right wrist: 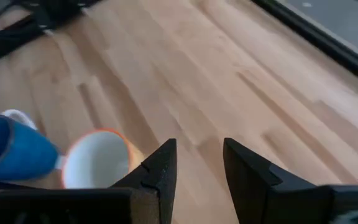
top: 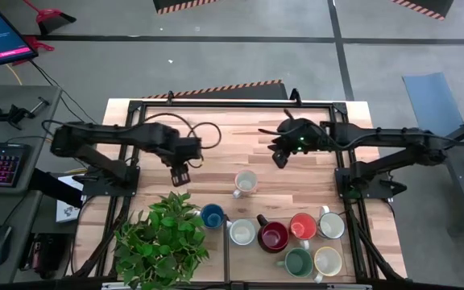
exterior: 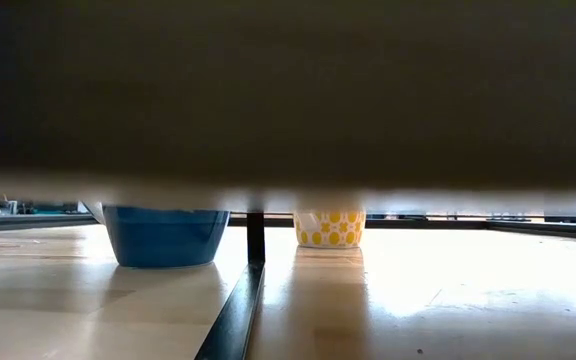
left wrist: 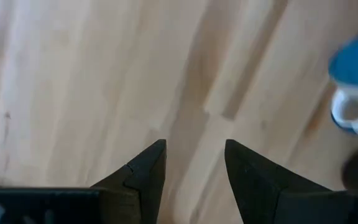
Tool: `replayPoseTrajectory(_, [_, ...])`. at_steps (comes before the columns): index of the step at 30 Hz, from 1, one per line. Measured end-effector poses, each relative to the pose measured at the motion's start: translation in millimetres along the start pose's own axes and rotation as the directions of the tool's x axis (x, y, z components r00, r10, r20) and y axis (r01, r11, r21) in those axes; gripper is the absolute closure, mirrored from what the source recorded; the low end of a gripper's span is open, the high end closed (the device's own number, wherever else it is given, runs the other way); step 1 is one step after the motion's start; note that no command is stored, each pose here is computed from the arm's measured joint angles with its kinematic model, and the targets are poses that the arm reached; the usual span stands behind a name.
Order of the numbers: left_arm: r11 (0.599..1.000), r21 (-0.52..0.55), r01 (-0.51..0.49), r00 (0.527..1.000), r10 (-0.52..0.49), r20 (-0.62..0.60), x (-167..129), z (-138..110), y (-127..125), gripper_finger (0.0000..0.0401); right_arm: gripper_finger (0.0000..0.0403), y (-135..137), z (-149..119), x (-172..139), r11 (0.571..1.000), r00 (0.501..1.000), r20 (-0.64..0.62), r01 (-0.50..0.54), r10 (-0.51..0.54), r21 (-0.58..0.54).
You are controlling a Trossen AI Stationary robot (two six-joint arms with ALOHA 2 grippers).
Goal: Place coffee mugs
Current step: Put the yellow patterned mug on the shelf
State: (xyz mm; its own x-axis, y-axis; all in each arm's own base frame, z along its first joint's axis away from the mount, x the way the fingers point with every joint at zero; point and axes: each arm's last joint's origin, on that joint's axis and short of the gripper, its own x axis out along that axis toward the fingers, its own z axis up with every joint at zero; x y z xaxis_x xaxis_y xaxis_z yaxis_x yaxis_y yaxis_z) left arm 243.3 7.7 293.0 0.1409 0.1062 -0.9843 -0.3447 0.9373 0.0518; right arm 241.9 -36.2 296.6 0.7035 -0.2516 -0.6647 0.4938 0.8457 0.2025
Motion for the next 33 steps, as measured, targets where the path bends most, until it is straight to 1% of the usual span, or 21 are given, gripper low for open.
replayPoseTrajectory(4, [0.998, -0.052, -0.019, 0.99, 0.026, 0.137, -1.5, -7.4, 4.6, 0.0247, 0.0292, 6.6, 1.8, 20.0, 0.997, 0.997, -0.02, -0.07, 0.069, -0.037])
replayPoseTrajectory(7, [0.998, -0.058, -0.009, 0.983, 0.02, 0.184, -2.2, -7.0, 4.9, 0.0247, 0.0292, 8.7, -0.7, 32.8, 0.995, 0.995, -0.061, -0.088, 0.085, -0.039])
replayPoseTrajectory(11, [0.999, -0.046, -0.024, 0.983, 0.032, 0.182, 2.7, -7.8, 4.9, 0.0247, 0.0292, 13.4, -4.7, 50.6, 0.989, 0.983, -0.118, -0.147, 0.142, -0.031])
replayPoseTrajectory(14, [0.999, -0.038, -0.031, 0.985, 0.037, 0.167, 8.4, -9.5, 4.8, 0.0247, 0.0292, 20.8, -7.3, 63.5, 0.981, 0.973, -0.138, -0.191, 0.184, -0.04])
replayPoseTrajectory(19, [0.999, -0.02, -0.04, 0.988, 0.043, 0.149, 14.2, -12.4, 5.2, 0.0247, 0.0292, 36.8, -2.2, 74.2, 0.969, 0.965, -0.162, -0.222, 0.204, -0.104])
replayPoseTrajectory(24, [0.998, 0.016, -0.055, 0.989, 0.052, 0.135, 23.6, -21.9, 7.4, 0.0247, 0.0292, 49.5, -1.7, 83.3, 0.955, 0.954, -0.241, -0.229, 0.181, -0.188])
replayPoseTrajectory(27, [0.999, 0.009, -0.04, 0.983, 0.038, 0.177, 24.9, -28.3, 9.3, 0.0247, 0.0292, 52.9, -6.4, 90.4, 0.953, 0.942, -0.3, -0.221, 0.153, -0.207])
replayPoseTrajectory(30, [1.0, -0.003, -0.019, 0.968, 0.019, 0.25, 22.8, -34.6, 11.7, 0.0247, 0.0292, 55.9, -7.0, 95.8, 0.952, 0.939, -0.311, -0.222, 0.15, -0.211])
replayPoseTrajectory(33, [0.999, -0.027, -0.024, 0.957, 0.031, 0.289, 20.9, -44.2, 15.9, 0.0247, 0.0292, 58.6, -6.6, 100.4, 0.951, 0.937, -0.315, -0.224, 0.15, -0.213])
